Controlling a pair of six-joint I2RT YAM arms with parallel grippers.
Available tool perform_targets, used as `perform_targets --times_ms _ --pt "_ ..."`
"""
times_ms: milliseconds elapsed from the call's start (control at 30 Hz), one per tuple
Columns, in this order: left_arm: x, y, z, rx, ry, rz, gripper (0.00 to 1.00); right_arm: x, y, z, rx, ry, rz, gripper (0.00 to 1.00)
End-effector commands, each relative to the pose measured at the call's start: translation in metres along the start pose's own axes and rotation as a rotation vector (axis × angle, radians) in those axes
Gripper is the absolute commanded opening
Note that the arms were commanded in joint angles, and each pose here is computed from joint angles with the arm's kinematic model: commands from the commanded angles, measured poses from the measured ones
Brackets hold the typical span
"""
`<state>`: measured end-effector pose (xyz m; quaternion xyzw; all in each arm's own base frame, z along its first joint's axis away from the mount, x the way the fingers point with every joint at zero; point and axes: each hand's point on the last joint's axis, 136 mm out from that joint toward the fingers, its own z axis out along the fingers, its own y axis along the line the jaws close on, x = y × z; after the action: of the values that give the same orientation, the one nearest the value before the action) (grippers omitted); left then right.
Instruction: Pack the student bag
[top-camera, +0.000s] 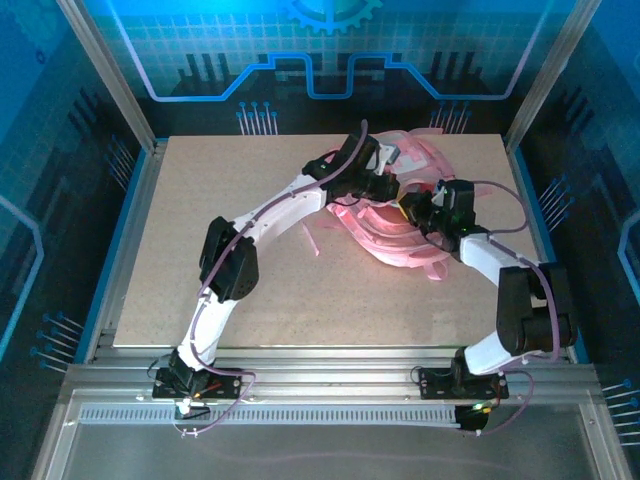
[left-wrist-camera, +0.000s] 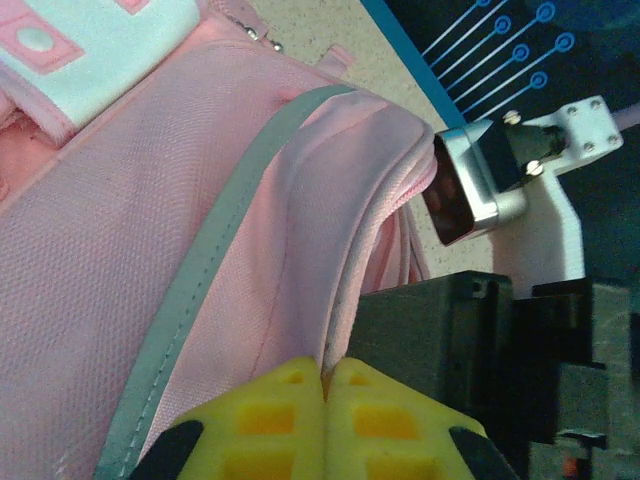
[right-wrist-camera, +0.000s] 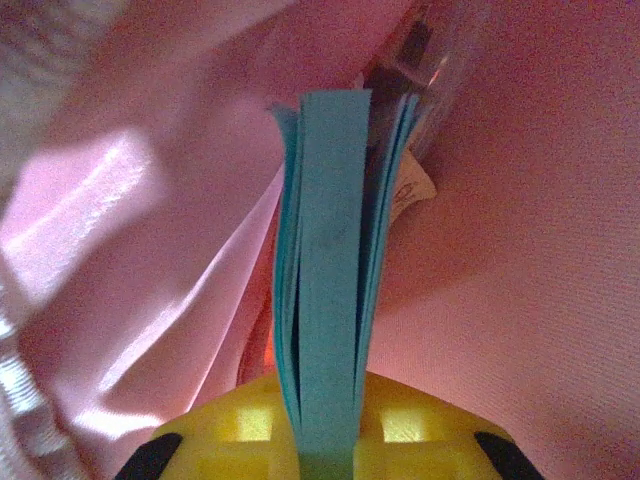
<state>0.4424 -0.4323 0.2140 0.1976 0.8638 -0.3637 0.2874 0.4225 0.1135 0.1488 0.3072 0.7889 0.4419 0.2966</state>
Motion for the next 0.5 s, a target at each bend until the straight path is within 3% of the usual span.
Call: perform_targets --times_ms 0,133,267,467 --pt "-0.036 -0.061 -0.049 0.158 -0.11 0.028 0.0 -0.013 0.016 0.01 -0.021 -0.087 0.036 0.0" --pt "-0.039 -0.063 -0.05 0.165 -0.124 0.021 0.0 -0.008 0.004 0.023 -0.002 -0.093 0.116 0.03" --pt "-0.038 -0.054 -0.047 0.126 -0.131 0.018 0.0 -0.001 -0.006 0.024 0.069 -0.052 0.107 0.24" --pt "-0.038 -0.032 -0.04 0.073 -0.138 -0.019 0.0 -0.002 -0.028 -0.011 0.228 -0.081 0.044 0.57"
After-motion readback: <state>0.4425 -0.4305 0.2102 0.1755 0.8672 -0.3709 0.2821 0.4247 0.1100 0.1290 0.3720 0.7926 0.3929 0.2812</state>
